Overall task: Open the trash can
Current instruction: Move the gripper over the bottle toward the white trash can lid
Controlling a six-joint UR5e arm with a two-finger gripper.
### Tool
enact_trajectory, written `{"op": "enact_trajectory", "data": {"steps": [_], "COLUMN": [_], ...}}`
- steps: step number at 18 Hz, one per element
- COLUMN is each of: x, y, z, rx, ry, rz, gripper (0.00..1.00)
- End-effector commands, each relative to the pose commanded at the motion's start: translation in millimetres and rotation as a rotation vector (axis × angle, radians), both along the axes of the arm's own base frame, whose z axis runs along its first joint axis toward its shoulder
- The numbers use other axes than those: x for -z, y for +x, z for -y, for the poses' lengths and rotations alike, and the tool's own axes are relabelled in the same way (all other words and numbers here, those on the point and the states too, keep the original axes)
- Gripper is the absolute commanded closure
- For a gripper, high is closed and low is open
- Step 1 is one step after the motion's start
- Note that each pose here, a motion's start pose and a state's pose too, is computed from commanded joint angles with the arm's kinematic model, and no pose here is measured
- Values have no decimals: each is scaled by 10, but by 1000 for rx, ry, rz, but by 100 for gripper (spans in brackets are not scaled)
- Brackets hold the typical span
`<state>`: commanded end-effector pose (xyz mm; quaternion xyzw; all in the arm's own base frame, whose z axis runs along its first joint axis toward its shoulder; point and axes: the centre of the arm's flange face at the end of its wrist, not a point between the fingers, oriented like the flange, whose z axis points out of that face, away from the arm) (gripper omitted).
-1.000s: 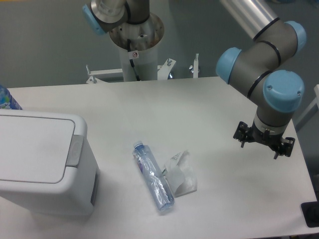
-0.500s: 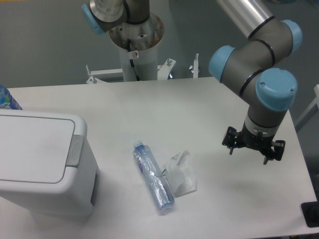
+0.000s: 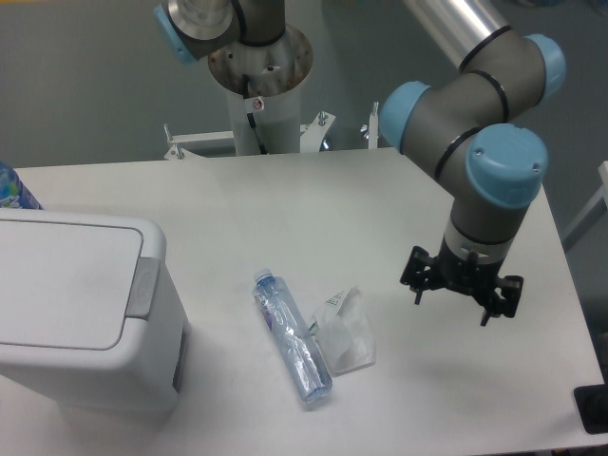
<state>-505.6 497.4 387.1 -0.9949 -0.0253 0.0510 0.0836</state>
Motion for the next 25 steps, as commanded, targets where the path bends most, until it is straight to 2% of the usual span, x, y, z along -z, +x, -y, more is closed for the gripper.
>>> {"op": "enact_trajectory", "data": {"steps": [2,5,7,12,19,25], "x": [-88,-207,-334,-659,-1056,-1216], "y": [178,486,606,865,1193,1893], "z": [-99,-312,-393,-474,-557,-819], "rx": [-37,-143,-227,-365,-384,-293], "ry": [6,30,92,218,339,350], "rz": [14,40,82,187,278,305], "gripper": [0,0,0,0,0,0]}}
